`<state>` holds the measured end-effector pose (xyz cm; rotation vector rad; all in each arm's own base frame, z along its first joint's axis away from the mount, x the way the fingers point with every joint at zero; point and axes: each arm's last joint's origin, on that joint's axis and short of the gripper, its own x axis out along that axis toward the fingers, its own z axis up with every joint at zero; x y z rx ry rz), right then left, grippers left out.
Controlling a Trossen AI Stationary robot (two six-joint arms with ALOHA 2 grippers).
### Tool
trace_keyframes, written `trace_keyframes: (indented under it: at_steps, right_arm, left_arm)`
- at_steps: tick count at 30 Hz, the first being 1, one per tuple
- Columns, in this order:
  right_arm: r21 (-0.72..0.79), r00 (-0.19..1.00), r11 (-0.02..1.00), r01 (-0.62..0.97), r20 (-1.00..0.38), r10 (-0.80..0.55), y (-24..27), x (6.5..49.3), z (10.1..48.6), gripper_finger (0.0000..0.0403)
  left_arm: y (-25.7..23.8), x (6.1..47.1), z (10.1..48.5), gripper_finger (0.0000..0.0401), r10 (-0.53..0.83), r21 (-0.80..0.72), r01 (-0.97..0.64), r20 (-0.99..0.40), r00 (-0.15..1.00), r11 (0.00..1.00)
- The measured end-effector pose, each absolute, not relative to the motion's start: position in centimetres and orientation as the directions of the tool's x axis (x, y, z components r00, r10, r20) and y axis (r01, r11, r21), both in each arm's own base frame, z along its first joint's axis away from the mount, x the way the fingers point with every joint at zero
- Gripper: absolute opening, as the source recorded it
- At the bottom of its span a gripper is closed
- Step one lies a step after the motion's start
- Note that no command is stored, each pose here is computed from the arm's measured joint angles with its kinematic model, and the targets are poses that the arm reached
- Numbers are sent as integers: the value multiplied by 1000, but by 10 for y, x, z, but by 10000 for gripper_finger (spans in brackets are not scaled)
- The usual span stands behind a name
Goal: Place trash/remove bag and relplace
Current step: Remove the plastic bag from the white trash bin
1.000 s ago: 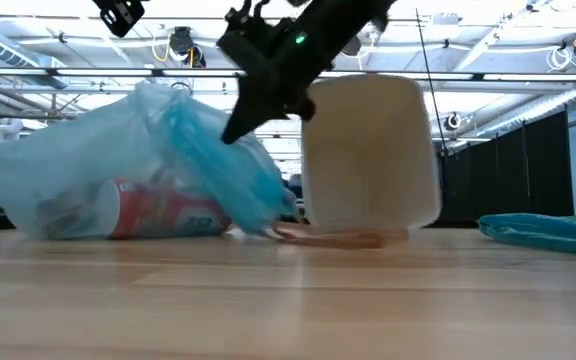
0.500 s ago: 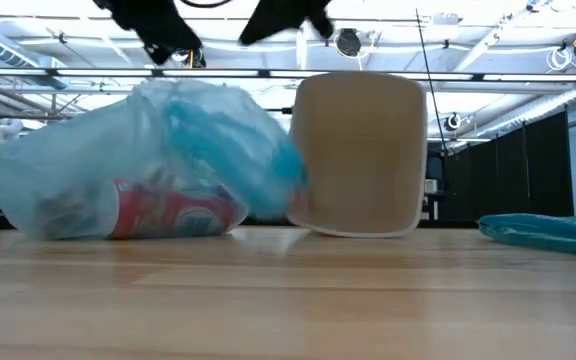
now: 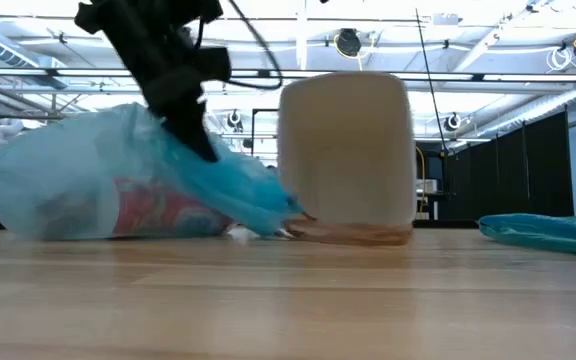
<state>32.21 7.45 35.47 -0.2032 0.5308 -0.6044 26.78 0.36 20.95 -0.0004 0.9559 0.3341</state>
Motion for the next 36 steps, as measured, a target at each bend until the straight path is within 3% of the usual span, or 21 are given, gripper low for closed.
trace_keyframes:
  at_steps: [4,9,20,26,31,36]
  right_arm:
    - [-350,672,795,495,-427,-606,76,316,353,0]
    - [-358,644,790,499,-458,-614,76,313,348,0]
    - [-418,596,763,493,-477,-646,82,301,344,0]
    - [-477,582,733,485,-449,-678,90,290,345,0]
    - [-499,611,760,417,-465,-641,102,285,344,16]
    - [-513,627,781,357,-488,-607,110,282,343,76]
  left_arm:
    - [10,248,204,0,483,350,-388,-812,329,853]
    - [20,230,205,0,599,490,-431,-784,163,758]
    - [42,207,222,0,659,542,-511,-749,68,668]
    - [45,188,248,0,659,462,-582,-731,178,669]
    - [37,169,284,0,600,251,-621,-661,451,743]
    - [30,152,312,0,502,76,-550,-528,685,831]
